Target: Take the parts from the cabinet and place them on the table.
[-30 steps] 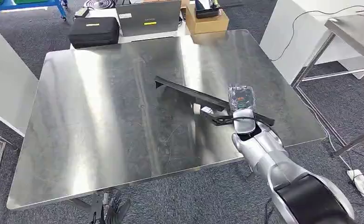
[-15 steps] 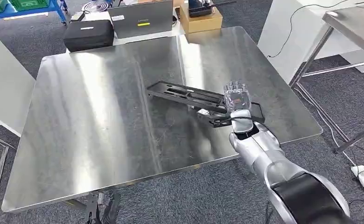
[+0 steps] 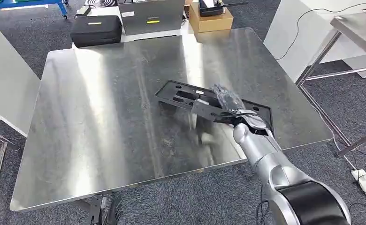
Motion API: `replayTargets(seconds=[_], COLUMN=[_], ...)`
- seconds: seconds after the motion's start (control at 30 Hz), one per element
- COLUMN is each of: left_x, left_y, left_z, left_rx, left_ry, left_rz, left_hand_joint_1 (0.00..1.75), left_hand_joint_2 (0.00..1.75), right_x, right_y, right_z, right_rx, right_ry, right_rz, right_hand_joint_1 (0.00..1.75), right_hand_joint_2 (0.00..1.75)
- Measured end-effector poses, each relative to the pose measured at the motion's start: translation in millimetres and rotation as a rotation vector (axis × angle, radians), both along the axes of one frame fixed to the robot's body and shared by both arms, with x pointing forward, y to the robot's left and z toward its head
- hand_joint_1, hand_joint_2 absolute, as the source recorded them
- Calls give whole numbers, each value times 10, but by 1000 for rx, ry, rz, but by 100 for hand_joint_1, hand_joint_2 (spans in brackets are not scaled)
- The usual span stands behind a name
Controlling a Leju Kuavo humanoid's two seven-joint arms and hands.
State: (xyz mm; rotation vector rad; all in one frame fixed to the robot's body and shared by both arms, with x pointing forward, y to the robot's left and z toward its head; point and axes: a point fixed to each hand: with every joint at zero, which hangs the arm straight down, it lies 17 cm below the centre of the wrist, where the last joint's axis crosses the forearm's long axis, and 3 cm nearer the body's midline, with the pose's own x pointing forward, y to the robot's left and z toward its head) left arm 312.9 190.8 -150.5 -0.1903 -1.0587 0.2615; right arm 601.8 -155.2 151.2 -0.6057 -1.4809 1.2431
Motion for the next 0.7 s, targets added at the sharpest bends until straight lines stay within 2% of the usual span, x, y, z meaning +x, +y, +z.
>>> replayTargets(seconds=[0.2,0.3,0.37,0.43,0.57,0.63,0.7], left_x=[-9,-5,-1,-12,-24,-30,-51], left_y=[49,82,107,133,196,253,327], left_z=[-9,-9,3,6,17,16,-15], left_rx=[11,26,32,33,42,51,76], left_ry=[-2,-7,-17,-25,-42,-46,-34], left_rz=[8,19,29,36,49,75,99], left_hand_joint_1=[0,0,0,0,0,0,0], left_hand_joint_2=[0,0,0,0,0,0,0], right_x=[-61,-152,-400,-720,-1563,-2062,-2385], right_y=[151,108,-6,-109,-414,-549,-640], right_z=[483,974,1427,1770,2155,2196,2109], right_rx=[113,285,402,442,553,674,781], right_ry=[-118,-321,-505,-664,-954,-1039,-1043], right_rz=[13,0,-21,-35,-71,-53,-44], right_hand_joint_1=[0,0,0,0,0,0,0], right_hand_joint_2=[0,0,0,0,0,0,0])
